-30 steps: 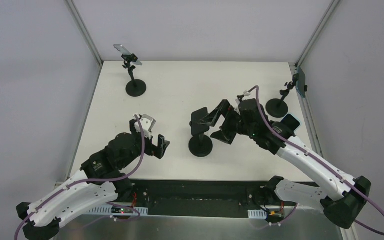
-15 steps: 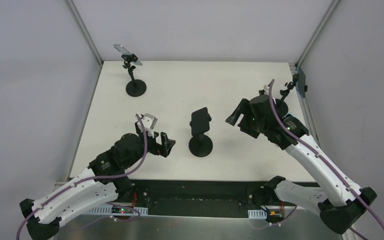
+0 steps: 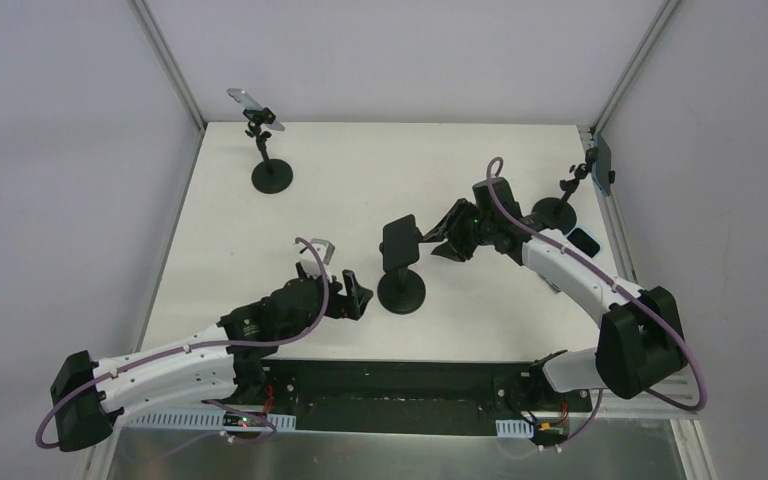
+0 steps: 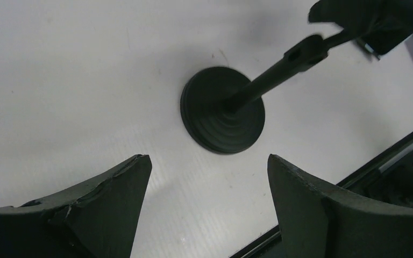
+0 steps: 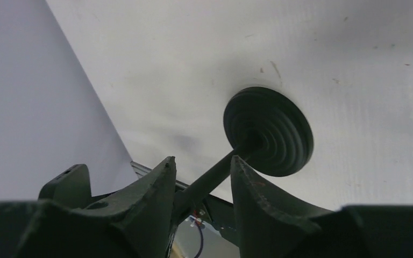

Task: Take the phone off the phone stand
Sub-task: Adjust the phone stand with the phone at the center of the board.

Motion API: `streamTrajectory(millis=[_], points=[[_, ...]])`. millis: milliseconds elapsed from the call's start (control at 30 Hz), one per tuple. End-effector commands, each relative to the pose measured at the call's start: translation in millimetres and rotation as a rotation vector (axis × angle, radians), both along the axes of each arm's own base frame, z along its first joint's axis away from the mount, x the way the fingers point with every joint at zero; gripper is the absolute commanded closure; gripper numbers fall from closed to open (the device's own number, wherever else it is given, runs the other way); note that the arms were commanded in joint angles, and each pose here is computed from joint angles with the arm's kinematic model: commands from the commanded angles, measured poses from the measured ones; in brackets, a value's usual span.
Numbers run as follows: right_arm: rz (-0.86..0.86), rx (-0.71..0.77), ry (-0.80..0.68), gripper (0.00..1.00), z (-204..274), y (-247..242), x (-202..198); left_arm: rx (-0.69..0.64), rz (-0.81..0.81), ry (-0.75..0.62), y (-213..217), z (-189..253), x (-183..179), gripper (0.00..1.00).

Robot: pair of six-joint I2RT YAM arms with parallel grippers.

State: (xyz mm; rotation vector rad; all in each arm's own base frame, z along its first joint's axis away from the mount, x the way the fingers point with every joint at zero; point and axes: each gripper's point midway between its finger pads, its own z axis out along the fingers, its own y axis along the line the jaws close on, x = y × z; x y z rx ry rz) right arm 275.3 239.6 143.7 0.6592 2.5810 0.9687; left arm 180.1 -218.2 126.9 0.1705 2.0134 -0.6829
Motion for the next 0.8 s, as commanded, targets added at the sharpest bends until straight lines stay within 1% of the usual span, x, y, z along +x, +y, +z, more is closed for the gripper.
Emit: streamTrajectory(millis=[0, 133, 233, 367, 500, 600, 767], points=[[0.008, 0.210, -0.040, 0.57, 28, 30, 9, -0.154, 0.075, -0.135, -9, 77, 22, 0.18], [0.060, 0.253, -0.033, 0.58, 28, 46, -5, -0.123, 0.041, -0.182, -20, 99, 28, 0.17], [0.105, 0.268, -0.036, 0.58, 29, 57, -19, -0.123, 0.028, -0.190, -26, 108, 30, 0.16], [0.105, 0.281, -0.035, 0.58, 28, 60, -30, -0.119, -0.012, -0.175, -38, 107, 29, 0.17], [0.106, 0.292, -0.040, 0.58, 29, 57, -42, -0.094, 0.008, -0.191, -36, 104, 35, 0.16], [0.119, 0.307, -0.074, 0.58, 34, 58, -48, -0.067, 0.014, -0.212, -34, 108, 43, 0.15], [0.151, 0.315, -0.098, 0.58, 40, 64, -64, -0.102, 0.038, -0.200, -30, 118, 61, 0.15]])
